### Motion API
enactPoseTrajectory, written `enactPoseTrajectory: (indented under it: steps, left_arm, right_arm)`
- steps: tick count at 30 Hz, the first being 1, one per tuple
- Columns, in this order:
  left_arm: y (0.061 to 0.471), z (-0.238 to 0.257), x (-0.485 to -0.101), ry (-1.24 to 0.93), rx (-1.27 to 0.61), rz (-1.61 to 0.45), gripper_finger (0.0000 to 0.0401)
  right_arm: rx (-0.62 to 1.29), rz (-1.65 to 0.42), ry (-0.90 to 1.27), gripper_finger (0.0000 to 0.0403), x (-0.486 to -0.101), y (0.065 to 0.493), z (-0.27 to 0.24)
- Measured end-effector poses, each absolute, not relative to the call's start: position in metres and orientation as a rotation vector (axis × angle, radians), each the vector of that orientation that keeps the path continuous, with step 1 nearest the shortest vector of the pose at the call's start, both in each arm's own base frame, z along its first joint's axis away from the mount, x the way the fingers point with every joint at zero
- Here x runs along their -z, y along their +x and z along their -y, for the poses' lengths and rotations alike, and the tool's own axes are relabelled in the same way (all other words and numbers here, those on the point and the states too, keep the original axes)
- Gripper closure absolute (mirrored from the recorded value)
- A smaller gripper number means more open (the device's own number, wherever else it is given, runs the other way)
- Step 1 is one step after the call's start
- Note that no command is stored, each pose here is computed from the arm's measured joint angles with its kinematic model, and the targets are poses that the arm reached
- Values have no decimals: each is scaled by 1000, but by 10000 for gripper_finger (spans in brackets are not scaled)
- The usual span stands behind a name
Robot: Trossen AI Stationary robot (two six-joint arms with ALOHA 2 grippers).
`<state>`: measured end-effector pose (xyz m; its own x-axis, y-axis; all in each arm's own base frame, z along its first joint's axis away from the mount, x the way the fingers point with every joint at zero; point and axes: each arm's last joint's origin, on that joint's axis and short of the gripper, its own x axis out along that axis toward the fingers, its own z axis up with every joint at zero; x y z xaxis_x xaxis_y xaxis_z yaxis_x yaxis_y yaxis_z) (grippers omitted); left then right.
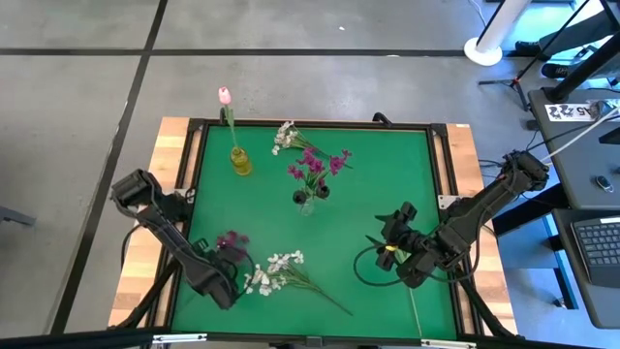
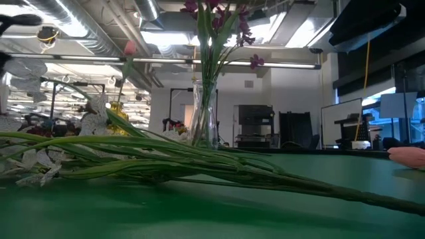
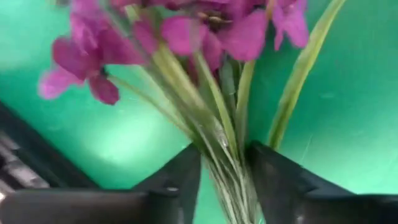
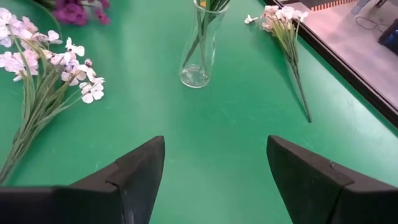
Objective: Sort flowers into vase by color
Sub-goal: Put the violet flowers into the transparent vase
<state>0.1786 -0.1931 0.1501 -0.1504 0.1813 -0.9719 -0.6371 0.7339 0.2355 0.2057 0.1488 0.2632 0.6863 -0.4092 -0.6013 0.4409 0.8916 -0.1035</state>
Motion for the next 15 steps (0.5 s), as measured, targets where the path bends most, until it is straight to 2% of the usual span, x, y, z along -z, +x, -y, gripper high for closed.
enactPoseTrajectory:
  steps: [4, 6, 12, 15]
  left_arm:
    - [180, 187, -163, -325, -823, -1577, 364]
    - [183, 186, -172, -295, -853, -1563, 389]
    - [192, 187, -211, -206, -909, -1495, 394]
    - [200, 191, -239, -179, -889, -1387, 397]
  right_arm:
    - [456, -664, 79, 123, -264, 207, -151]
    - [452, -667, 83, 123, -264, 207, -151]
    - [435, -693, 89, 123, -263, 207, -151]
    - [434, -693, 89, 123, -263, 207, -151]
